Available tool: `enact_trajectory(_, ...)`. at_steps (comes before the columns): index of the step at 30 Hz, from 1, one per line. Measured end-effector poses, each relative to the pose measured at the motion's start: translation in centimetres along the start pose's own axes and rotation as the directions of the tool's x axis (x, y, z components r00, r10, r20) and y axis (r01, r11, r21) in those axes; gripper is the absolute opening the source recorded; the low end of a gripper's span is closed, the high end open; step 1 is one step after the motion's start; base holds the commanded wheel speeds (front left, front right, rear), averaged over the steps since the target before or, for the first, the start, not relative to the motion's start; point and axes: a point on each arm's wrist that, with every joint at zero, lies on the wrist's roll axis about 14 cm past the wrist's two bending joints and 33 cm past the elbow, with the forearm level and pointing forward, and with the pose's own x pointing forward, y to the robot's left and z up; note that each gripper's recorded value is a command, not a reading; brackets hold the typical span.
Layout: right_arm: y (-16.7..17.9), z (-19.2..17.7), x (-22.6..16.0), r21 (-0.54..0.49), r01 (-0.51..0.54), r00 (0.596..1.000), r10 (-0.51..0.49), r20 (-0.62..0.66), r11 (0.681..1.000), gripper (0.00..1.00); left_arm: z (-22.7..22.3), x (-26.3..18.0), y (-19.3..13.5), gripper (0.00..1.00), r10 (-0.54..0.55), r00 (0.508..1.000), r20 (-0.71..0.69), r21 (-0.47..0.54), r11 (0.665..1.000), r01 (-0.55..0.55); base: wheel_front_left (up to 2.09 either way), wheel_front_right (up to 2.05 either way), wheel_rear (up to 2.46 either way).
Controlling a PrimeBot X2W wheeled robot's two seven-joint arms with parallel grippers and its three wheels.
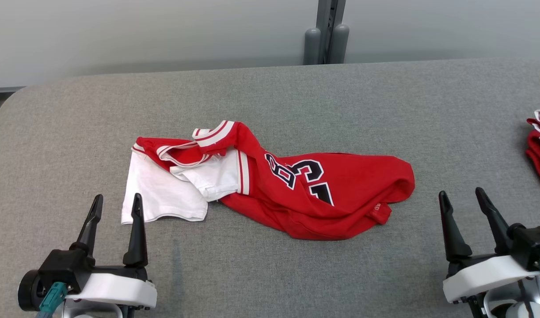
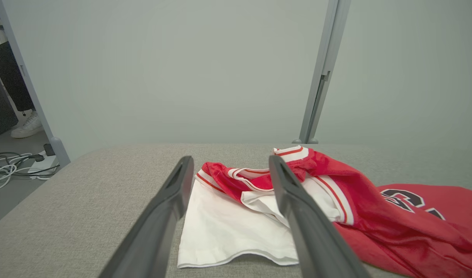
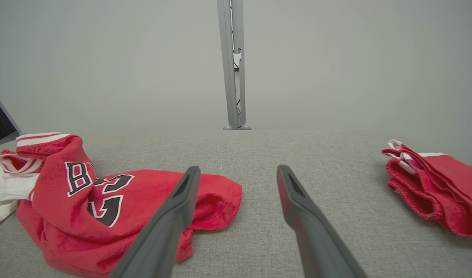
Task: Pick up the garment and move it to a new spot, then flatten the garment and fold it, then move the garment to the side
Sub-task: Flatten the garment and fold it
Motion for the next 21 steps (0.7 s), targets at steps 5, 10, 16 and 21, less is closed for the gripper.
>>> enact_trajectory(5, 0.8, -1.9, 0.2, -0.045, -0.046, 0.996, 0.043, -0.077, 0.998, 1.00, -0.2, 0.1, 0.0, 1.00, 0.001, 1.000, -0.005, -0.002, 1.000, -0.001, 0.00, 0.00, 0.00)
enact_trajectory(10, 2.4, -5.3, 0.4, -0.058, -0.119, 0.976, 0.106, -0.188, 0.991, 1.00, -0.6, 0.4, 0.0, 1.00, 0.004, 1.000, -0.019, -0.005, 1.000, -0.004, 0.00, 0.00, 0.00)
enact_trajectory(16, 3.6, -9.0, 1.2, -0.041, -0.166, 0.946, 0.147, -0.289, 0.985, 1.00, -1.1, 1.1, 0.0, 1.00, 0.013, 1.000, -0.026, -0.015, 1.000, -0.013, 0.00, 0.00, 0.00)
enact_trajectory(21, 4.8, -10.7, 2.4, -0.041, -0.214, 0.926, 0.189, -0.325, 0.976, 1.00, -1.8, 1.5, 0.4, 1.00, 0.023, 0.999, -0.041, -0.016, 1.000, -0.024, 0.00, 0.00, 0.00)
